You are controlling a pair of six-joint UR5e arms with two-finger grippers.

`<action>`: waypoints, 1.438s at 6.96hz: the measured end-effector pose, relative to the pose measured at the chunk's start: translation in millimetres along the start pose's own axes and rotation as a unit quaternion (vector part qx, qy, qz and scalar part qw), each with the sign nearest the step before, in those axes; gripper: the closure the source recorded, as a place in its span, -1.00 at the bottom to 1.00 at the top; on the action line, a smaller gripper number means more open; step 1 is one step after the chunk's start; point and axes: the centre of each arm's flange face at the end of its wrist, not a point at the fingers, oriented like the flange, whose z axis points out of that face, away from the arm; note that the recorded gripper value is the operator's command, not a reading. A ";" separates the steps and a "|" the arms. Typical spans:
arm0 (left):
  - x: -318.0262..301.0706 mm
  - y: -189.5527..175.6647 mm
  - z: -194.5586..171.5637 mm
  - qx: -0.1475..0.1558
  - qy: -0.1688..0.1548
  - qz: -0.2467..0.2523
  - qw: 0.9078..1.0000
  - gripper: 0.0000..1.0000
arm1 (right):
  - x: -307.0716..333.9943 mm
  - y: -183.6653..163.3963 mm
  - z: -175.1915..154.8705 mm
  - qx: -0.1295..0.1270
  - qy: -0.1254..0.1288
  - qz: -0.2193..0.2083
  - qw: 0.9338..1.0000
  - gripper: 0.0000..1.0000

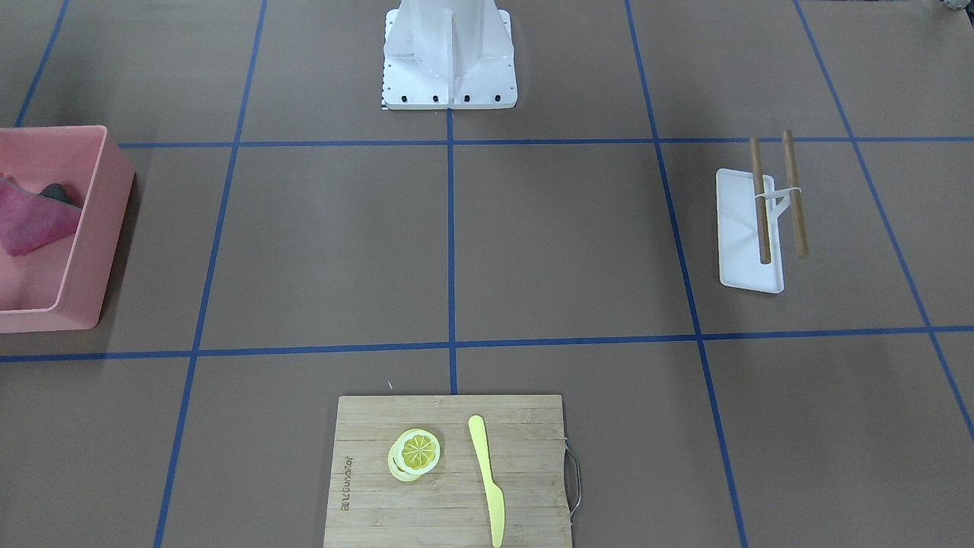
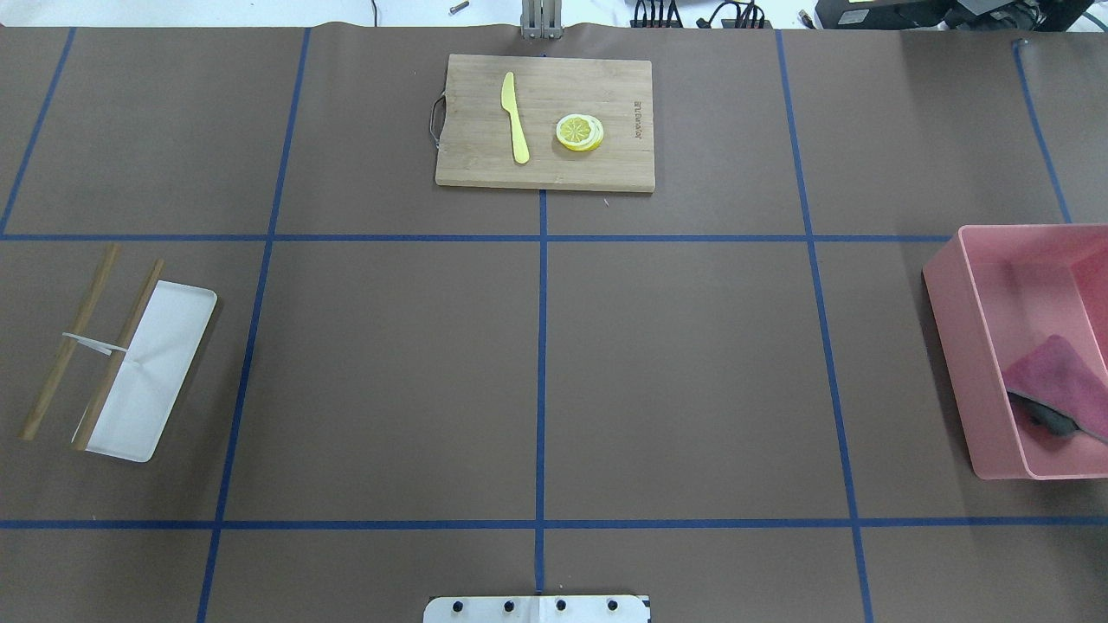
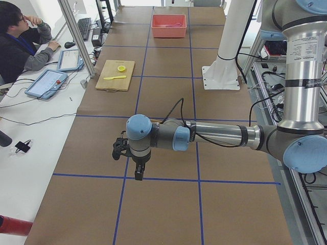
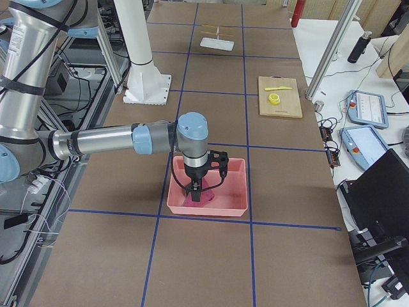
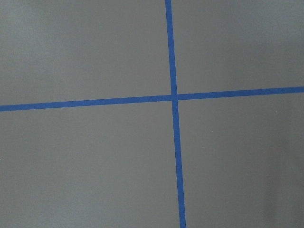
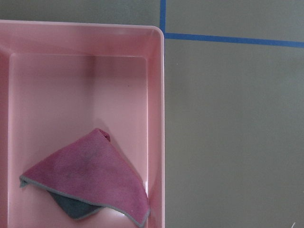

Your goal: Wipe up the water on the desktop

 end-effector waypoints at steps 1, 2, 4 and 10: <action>-0.2 0.2 0.2 0.000 0.000 0.000 1.000 -0.97 | 0.1 0.3 0.2 0.000 0.000 0.000 1.000 -1.00; -0.9 1.5 0.9 -0.001 0.000 -0.001 1.000 -0.97 | 0.2 0.5 0.3 -0.001 0.000 0.000 1.000 -1.00; -2.4 4.7 2.4 -0.002 0.000 -0.002 1.000 -0.97 | 0.4 0.7 0.3 -0.001 0.000 0.001 1.000 -1.00; -3.2 5.5 3.3 -0.003 0.000 -0.003 1.000 -0.97 | -0.3 -0.3 -0.1 0.000 0.000 0.000 1.000 -1.00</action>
